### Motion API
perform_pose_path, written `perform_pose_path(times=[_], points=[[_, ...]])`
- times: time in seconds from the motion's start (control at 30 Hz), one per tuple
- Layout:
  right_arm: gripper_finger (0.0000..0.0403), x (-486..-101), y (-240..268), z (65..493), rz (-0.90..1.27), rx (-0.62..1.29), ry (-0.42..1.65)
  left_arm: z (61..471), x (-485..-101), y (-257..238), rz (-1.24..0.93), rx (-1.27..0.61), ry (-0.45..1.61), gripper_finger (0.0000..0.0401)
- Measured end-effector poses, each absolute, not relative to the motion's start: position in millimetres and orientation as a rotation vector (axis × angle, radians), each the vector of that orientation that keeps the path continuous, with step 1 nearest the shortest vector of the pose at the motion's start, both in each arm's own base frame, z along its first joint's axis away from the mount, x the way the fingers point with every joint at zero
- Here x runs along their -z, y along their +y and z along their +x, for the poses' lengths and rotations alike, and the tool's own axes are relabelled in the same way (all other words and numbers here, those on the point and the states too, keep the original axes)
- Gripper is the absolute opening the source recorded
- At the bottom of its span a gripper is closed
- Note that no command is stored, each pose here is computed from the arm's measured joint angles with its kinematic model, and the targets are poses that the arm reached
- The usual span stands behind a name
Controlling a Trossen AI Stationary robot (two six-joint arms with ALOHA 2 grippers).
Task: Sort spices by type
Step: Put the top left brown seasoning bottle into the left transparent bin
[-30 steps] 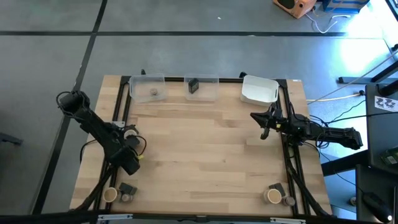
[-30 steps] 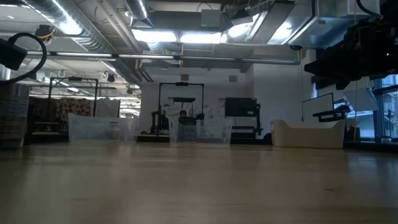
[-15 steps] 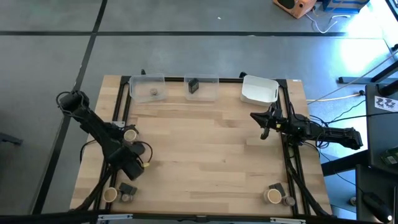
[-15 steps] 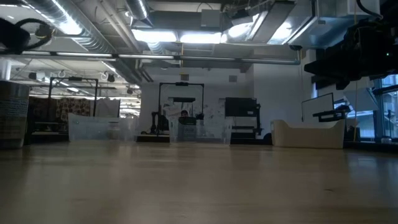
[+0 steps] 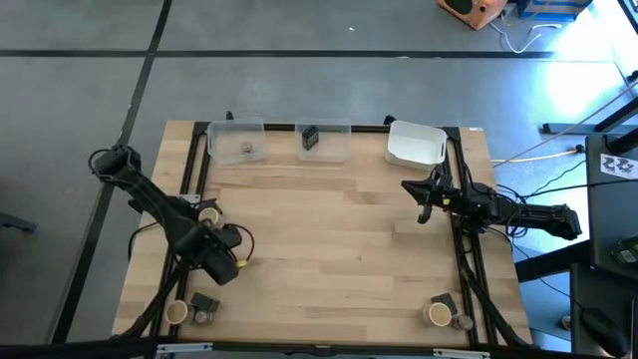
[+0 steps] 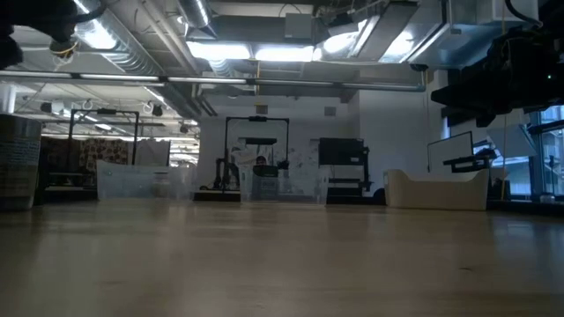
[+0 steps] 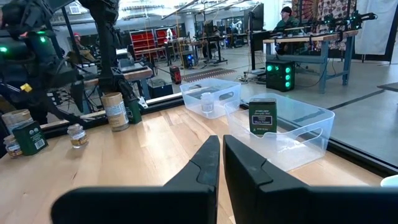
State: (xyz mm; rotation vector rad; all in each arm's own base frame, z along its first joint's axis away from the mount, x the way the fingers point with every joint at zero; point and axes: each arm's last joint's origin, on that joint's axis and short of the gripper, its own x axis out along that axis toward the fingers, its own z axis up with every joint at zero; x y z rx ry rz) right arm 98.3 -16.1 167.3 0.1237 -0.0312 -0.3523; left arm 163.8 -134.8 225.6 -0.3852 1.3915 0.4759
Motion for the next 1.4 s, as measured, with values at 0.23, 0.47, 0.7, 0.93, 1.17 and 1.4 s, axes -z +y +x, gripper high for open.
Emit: perform_pose_path(times=[0.23,0.47,0.7,0.93,1.17,1.4], points=[[0.0023,-167,-16,98,0.124,0.353,-0.031,156,-205,-134,-0.326,-0.442,1.423,0.0233],[0.0023,-167,-16,98,0.124,0.352,-0.031,155,-198,-135,-0.311,-0.408,1.419,0.0233],[0.0023,-167,-16,98,0.124,0.352,-0.031,155,-184,-134,-0.331,-0.383,1.4,0.0233],[0.0023,-167,-16,98,0.124,0.352,-0.031,155,-181,-134,-0.345,-0.372,1.387,0.0233],[0.0023,-167,-16,98,0.123,0.352,-0.031,154,-182,-132,-0.339,-0.394,1.399,0.0233],[0.0023,-167,-16,98,0.124,0.352,-0.031,156,-191,-124,-0.302,-0.48,1.434,0.0233]])
